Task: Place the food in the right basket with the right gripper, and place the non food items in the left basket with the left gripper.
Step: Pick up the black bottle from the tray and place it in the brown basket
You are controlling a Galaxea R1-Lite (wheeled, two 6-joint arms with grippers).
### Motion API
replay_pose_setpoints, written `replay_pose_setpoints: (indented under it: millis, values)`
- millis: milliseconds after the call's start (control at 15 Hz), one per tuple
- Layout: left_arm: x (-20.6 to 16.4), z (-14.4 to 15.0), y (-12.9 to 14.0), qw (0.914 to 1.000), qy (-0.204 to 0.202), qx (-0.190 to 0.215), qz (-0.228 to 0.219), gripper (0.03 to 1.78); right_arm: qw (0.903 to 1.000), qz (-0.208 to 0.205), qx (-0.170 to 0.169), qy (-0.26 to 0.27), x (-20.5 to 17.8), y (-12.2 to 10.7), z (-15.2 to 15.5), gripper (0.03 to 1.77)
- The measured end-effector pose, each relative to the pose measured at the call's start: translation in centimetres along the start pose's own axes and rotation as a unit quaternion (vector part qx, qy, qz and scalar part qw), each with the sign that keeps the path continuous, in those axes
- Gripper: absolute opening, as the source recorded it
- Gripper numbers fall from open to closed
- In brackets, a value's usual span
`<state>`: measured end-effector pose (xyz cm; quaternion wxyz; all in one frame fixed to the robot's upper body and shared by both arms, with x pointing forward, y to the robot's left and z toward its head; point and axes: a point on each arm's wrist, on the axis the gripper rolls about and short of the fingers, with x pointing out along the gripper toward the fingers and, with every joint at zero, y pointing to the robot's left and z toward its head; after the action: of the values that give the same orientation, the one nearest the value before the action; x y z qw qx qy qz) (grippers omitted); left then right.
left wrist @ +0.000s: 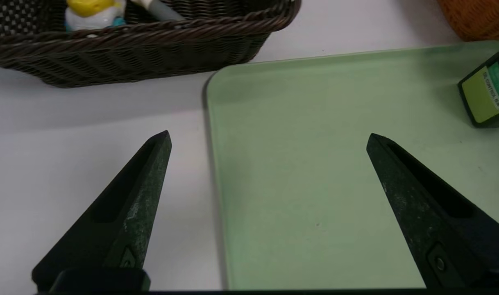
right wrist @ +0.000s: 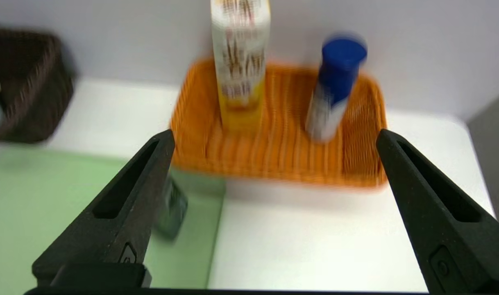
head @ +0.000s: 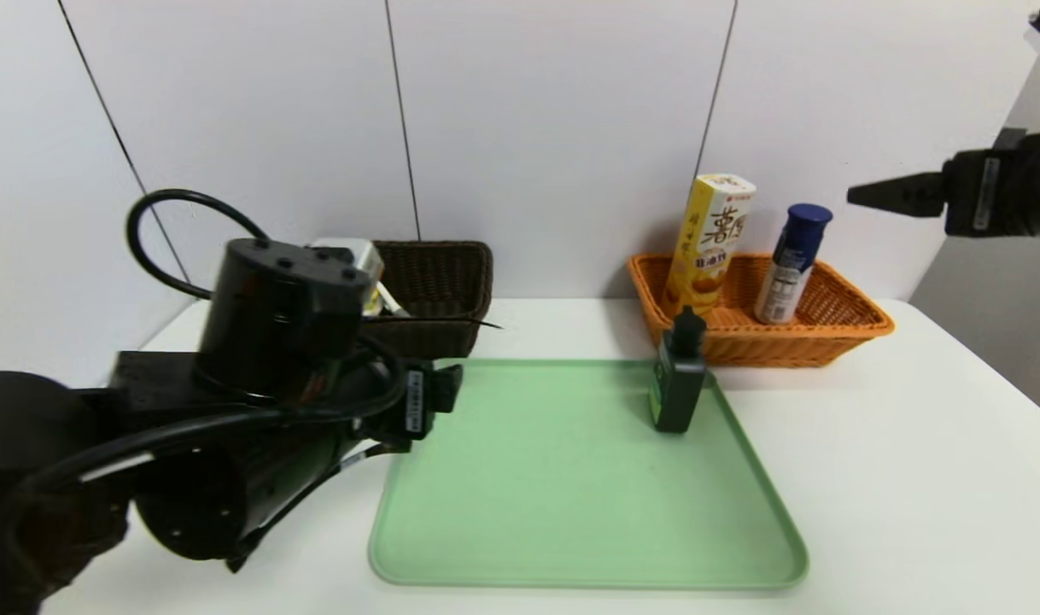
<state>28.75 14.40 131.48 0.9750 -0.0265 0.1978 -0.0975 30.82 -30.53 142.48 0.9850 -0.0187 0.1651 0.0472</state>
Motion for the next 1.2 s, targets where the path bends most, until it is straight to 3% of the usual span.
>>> replay_pose_setpoints:
  millis: [467,1200]
  values:
    - [2.8,-2.8,-9.3,0.9985,-0.004,-0.021,-0.051,1.69,0.9986,-0.018,0.043,0.027,-1.3,-0.7,-1.7,1.69]
    - [4.3,-5.7,-20.4,0.9966,-0.031,-0.002,-0.077,1.69,0.9972,-0.041,0.057,0.025,-0.4,-2.0,-3.6,1.69]
